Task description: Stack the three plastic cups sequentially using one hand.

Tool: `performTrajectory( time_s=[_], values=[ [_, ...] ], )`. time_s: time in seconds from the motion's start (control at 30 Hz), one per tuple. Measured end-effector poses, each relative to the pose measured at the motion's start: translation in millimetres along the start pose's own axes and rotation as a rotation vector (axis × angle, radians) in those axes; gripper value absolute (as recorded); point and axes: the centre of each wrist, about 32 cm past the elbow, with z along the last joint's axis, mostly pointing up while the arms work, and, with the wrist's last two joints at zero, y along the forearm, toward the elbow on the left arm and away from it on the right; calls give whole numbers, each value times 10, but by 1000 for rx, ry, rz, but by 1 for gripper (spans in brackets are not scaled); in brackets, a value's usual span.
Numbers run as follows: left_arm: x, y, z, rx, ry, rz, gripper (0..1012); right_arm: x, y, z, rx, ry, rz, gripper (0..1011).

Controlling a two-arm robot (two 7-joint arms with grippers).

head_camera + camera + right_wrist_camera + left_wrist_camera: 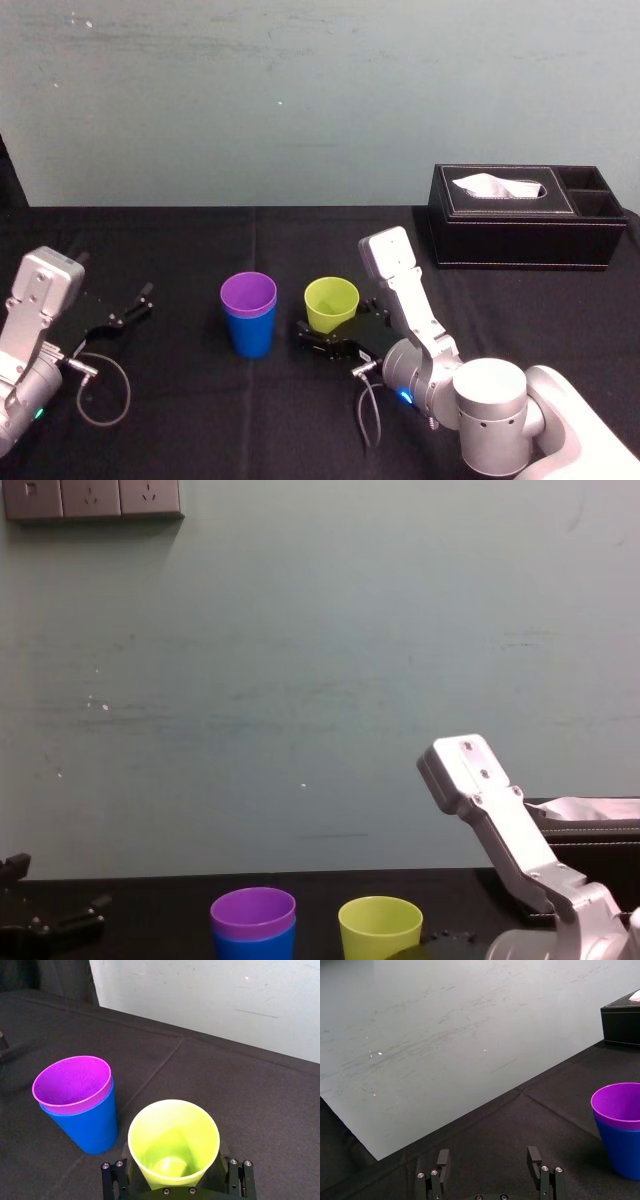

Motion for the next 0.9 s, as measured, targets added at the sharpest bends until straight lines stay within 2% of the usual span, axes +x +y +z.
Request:
performTrajectory(
  time_s=[0.63, 0.73, 0.9],
  values=[
    [0, 0, 0, 0, 0, 0, 1000, -8, 31, 14, 1, -2, -1, 1002],
    [0, 0, 0, 0, 0, 0, 1000, -9, 30, 14, 0, -2, -1, 973],
    [0, 0, 0, 0, 0, 0, 1000, -8, 29, 12, 0, -2, -1, 847]
  ],
)
